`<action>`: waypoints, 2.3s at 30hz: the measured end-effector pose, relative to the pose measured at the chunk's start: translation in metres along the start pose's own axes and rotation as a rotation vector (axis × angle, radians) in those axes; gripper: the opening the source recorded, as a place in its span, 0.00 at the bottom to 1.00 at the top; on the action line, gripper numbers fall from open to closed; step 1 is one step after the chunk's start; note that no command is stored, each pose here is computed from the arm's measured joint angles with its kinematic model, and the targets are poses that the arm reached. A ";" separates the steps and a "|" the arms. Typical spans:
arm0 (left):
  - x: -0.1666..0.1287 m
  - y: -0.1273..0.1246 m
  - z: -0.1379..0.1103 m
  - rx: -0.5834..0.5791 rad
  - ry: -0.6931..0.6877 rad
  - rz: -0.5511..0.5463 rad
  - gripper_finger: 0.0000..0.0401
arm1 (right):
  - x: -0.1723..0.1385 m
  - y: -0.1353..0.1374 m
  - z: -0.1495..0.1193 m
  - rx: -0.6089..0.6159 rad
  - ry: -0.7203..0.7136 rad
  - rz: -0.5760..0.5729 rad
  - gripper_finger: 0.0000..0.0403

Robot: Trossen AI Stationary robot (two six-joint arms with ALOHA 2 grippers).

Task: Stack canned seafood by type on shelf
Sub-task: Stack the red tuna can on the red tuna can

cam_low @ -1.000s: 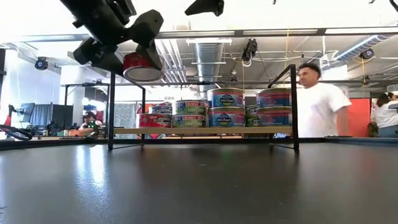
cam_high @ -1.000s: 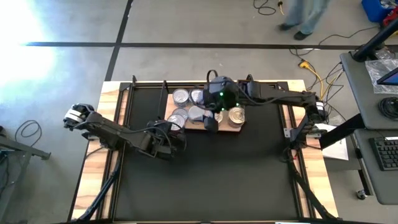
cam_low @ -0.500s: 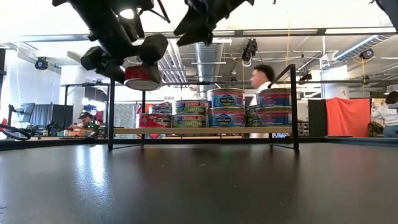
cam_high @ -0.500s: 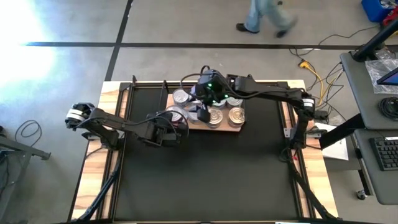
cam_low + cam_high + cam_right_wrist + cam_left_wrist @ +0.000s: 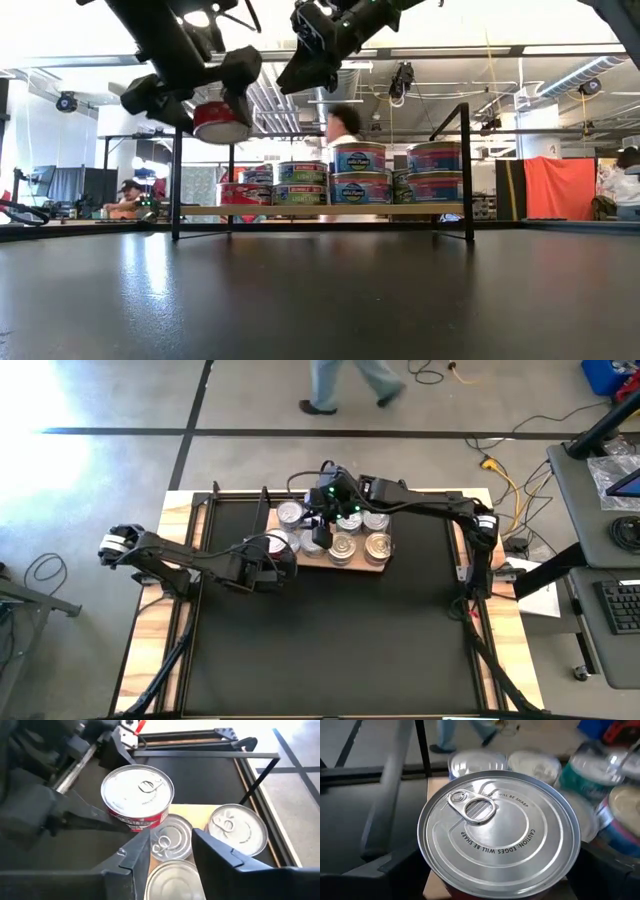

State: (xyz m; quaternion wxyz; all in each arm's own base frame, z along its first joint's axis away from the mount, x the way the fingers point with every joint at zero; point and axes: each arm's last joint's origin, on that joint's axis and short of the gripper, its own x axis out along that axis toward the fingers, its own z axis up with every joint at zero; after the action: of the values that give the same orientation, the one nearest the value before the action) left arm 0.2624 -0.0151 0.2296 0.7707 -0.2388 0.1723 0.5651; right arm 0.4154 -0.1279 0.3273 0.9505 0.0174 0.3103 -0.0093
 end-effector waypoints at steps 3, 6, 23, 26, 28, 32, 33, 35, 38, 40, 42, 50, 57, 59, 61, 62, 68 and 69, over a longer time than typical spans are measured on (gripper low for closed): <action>-0.001 0.001 0.004 -0.008 -0.037 -0.001 0.91 | -0.002 -0.002 0.002 0.009 -0.018 -0.004 0.32; 0.000 0.000 0.003 -0.003 -0.037 0.002 0.91 | -0.005 0.000 0.004 0.015 -0.035 0.044 0.30; 0.022 0.001 0.000 -0.006 -0.056 0.007 0.91 | 0.042 -0.011 -0.008 0.013 -0.085 0.137 0.18; 0.027 0.001 -0.001 0.021 -0.050 0.017 0.92 | 0.056 -0.013 -0.014 0.016 -0.068 0.168 0.14; 0.029 0.002 -0.002 0.036 -0.041 0.029 0.92 | 0.065 -0.016 -0.018 0.015 -0.063 0.175 0.12; 0.033 0.002 -0.004 0.073 -0.036 0.044 0.93 | 0.077 -0.020 -0.022 0.009 -0.089 0.173 0.08; 0.035 0.002 -0.005 0.084 -0.035 0.048 0.93 | 0.078 -0.022 -0.022 0.008 -0.095 0.169 0.07; 0.040 0.000 -0.007 0.097 -0.037 0.056 0.93 | 0.080 -0.025 -0.022 0.003 -0.113 0.163 0.06; 0.050 -0.004 -0.009 0.117 -0.036 0.066 0.93 | 0.084 -0.028 -0.023 -0.005 -0.126 0.136 0.05; 0.056 -0.006 -0.012 0.113 -0.027 0.068 0.93 | 0.089 -0.030 -0.026 -0.016 -0.124 0.129 0.04; 0.060 -0.004 -0.015 0.118 -0.018 0.092 0.93 | 0.094 -0.032 -0.031 -0.025 -0.106 0.127 0.03; 0.066 0.001 -0.013 0.134 -0.023 0.136 0.93 | 0.113 -0.042 -0.048 -0.034 -0.062 0.099 0.03; 0.081 -0.003 -0.023 0.130 -0.026 0.153 0.94 | 0.120 -0.046 -0.057 -0.062 -0.023 0.076 0.03; 0.085 -0.004 -0.024 0.130 -0.029 0.164 0.95 | 0.119 -0.048 -0.058 -0.069 -0.013 0.064 0.03; 0.088 -0.005 -0.024 0.129 -0.029 0.172 0.96 | 0.119 -0.050 -0.060 -0.082 0.007 0.043 0.03; 0.089 -0.005 -0.024 0.128 -0.031 0.177 0.96 | 0.118 -0.052 -0.061 -0.086 0.015 0.036 0.03; 0.098 -0.004 -0.022 0.113 -0.041 0.200 0.96 | 0.115 -0.063 -0.065 -0.076 0.030 0.014 0.03; 0.099 -0.004 -0.021 0.113 -0.037 0.201 0.96 | 0.114 -0.064 -0.065 -0.075 0.032 0.011 0.03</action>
State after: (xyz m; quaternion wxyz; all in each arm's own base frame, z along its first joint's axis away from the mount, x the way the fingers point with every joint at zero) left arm 0.2962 0.0501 0.1596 0.7253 -0.1661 0.2127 0.6334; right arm 0.4676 -0.1902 0.2057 0.9454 -0.0162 0.3254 0.0079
